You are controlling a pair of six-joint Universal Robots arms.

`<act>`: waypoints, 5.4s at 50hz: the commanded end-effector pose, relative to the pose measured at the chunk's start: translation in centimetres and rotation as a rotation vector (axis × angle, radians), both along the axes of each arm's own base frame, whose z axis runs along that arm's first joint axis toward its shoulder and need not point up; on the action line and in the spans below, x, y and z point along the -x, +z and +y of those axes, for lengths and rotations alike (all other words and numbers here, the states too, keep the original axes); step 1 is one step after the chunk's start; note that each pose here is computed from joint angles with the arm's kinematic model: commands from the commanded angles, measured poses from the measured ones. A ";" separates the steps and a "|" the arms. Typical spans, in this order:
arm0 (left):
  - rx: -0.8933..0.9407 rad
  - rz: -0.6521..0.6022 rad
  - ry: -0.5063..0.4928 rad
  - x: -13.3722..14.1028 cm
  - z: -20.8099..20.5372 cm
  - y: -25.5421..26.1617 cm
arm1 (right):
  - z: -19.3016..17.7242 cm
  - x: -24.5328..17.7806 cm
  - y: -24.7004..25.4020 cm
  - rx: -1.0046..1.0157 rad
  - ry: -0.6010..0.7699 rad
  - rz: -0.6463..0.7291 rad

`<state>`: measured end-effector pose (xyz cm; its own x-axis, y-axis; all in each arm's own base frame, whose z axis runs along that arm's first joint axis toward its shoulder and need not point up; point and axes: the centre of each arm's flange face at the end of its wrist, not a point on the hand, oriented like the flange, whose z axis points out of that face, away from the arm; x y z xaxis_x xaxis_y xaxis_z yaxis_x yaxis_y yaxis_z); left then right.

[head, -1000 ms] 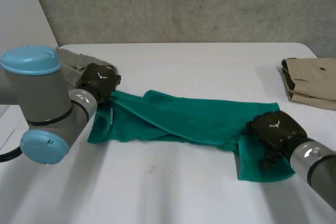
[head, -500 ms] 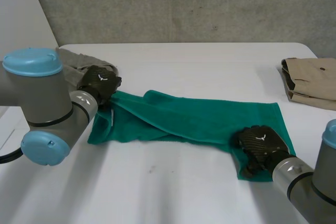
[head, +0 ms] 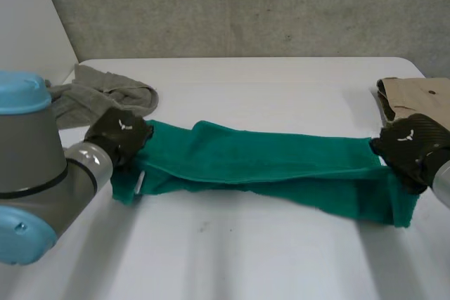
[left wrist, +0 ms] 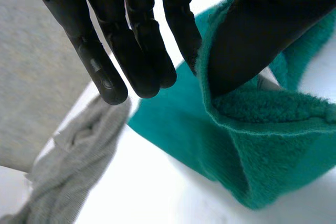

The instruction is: Fold the laundry.

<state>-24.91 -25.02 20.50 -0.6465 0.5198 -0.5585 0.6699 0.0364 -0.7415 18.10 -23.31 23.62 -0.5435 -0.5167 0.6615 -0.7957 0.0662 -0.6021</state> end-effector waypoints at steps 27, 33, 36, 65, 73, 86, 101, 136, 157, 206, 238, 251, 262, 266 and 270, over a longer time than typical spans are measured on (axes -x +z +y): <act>0.883 0.407 0.037 3.5 -9.5 16.9 | -13.3 -4.1 15.9 0.897 0.089 -0.416; 0.629 0.302 0.037 2.3 -7.1 9.4 | -9.7 -4.7 10.1 0.580 0.203 -0.368; 0.482 0.234 0.033 1.6 -5.6 4.7 | -8.2 -4.1 5.5 0.382 0.235 -0.341; 0.140 0.073 0.105 -1.9 -2.5 -7.3 | -2.5 1.0 -8.4 -0.101 0.139 -0.198; 0.127 0.059 0.146 -2.8 -2.6 -7.7 | -2.5 1.2 -8.7 -0.092 0.131 -0.196; 0.111 0.032 0.199 -4.0 -1.1 -7.2 | -2.7 1.5 -8.6 -0.095 0.099 -0.193; -0.089 -0.377 0.045 -6.6 6.6 -5.6 | 0.3 3.4 -3.7 -0.312 0.079 -0.104; 0.294 -0.259 0.087 1.0 -8.4 -7.2 | -12.9 0.0 -6.5 0.124 0.191 0.043; 0.476 -0.173 0.088 4.6 -12.3 -8.8 | -21.2 -2.5 -9.2 0.467 0.124 0.097; 0.371 -0.016 0.092 2.2 -5.5 -4.8 | -13.9 -1.3 -8.8 -0.055 -0.271 -0.534; 0.366 0.017 0.095 1.9 -4.3 -3.6 | -13.0 -1.4 -8.7 -0.200 -0.305 -0.504; 0.358 0.014 0.096 1.8 -4.2 -3.9 | -14.7 -1.5 -10.7 -0.190 -0.313 -0.503; 0.366 0.018 0.097 1.8 -4.2 -3.6 | -17.5 -2.0 -7.2 0.009 -0.246 -0.569; 0.366 0.018 0.098 1.8 -4.3 -3.6 | -18.7 -2.2 -7.6 0.030 -0.240 -0.568; 0.366 0.018 0.100 1.7 -4.3 -3.6 | -19.7 -2.3 -7.6 0.057 -0.233 -0.572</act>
<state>-26.70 -29.26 16.95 -0.6945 0.2237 -0.6838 0.6631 -0.1699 -0.7290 20.19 -41.31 16.23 -0.9146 -0.3240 0.2418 -0.3132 0.1897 -0.9305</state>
